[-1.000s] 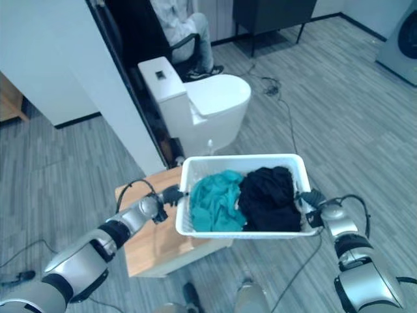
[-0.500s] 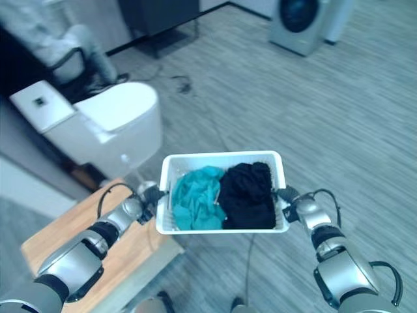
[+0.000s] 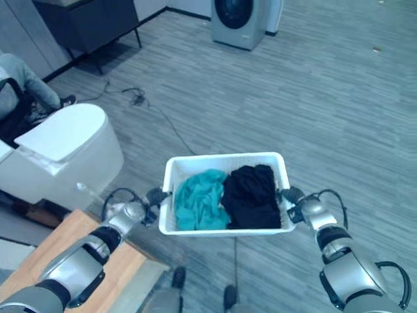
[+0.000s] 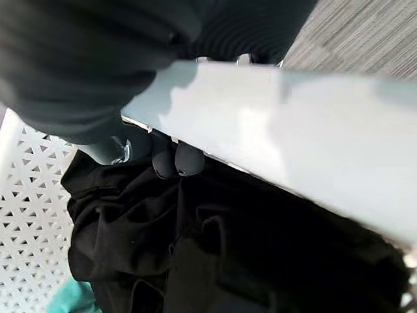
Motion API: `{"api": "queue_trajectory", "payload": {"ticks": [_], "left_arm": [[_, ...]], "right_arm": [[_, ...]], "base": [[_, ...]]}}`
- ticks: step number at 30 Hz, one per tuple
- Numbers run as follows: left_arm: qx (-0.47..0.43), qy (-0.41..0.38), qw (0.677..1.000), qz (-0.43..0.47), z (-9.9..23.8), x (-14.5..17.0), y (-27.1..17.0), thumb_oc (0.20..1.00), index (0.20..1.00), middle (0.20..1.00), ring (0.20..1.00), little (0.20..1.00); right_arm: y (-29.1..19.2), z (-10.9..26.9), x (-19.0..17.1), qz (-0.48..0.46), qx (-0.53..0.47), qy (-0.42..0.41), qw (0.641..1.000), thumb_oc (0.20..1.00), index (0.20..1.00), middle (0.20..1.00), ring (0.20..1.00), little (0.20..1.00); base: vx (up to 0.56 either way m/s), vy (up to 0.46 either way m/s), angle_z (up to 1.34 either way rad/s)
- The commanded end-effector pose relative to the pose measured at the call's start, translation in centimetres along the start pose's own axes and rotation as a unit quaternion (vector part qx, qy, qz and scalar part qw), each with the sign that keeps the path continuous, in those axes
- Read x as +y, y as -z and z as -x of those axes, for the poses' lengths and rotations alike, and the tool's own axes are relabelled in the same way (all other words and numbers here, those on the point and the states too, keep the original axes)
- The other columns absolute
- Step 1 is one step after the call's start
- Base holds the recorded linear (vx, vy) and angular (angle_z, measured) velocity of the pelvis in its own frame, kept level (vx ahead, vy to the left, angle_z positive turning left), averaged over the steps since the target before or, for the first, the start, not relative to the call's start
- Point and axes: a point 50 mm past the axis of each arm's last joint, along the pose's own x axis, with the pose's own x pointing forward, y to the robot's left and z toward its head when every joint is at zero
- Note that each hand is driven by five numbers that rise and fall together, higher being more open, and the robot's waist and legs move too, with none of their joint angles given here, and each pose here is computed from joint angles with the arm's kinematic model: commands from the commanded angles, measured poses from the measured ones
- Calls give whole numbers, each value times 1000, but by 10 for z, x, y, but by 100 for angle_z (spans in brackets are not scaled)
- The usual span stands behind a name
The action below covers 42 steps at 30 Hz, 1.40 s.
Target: Grab the laundry basket,head to the washer,open it,put in the laundry and shut it.
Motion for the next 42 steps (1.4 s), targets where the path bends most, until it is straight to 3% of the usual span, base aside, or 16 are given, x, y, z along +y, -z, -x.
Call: {"api": "queue_trajectory", "payload": {"ticks": [1,17,27,31,33,39,42], "left_arm": [[-27,-82,996,-5,-1,50,-23,200,200,200,200,200],[-8,-68,998,-4,-1,42,-11,200,200,200,200,200],[-17,-80,997,6,-4,53,-30,200,200,200,200,200],[-23,-88,996,21,-5,57,-34,200,200,200,200,200],[-23,-99,994,34,-1,59,-25,200,200,200,200,200],[-4,-87,995,47,5,48,1,200,200,200,200,200],[10,-74,996,43,4,37,9,200,200,200,200,200]], "right_arm": [[-30,6,-29,-13,-67,44,997,200,200,200,200,200],[-27,6,-27,-14,-67,44,997,200,200,200,200,200],[-45,7,-31,-17,-94,54,994,200,200,200,200,200],[-69,2,-17,-21,-126,41,991,200,200,200,200,200],[-85,-1,11,-7,-155,-1,988,200,200,200,200,200],[-69,-1,47,-22,-158,-57,986,200,200,200,200,200],[-57,2,38,-22,-149,-48,987,200,200,200,200,200]], "base": [[29,8,-11],[0,-14,2],[8,-100,14],[208,-13,26],[406,219,-21],[554,199,-72],[625,135,46]]}}
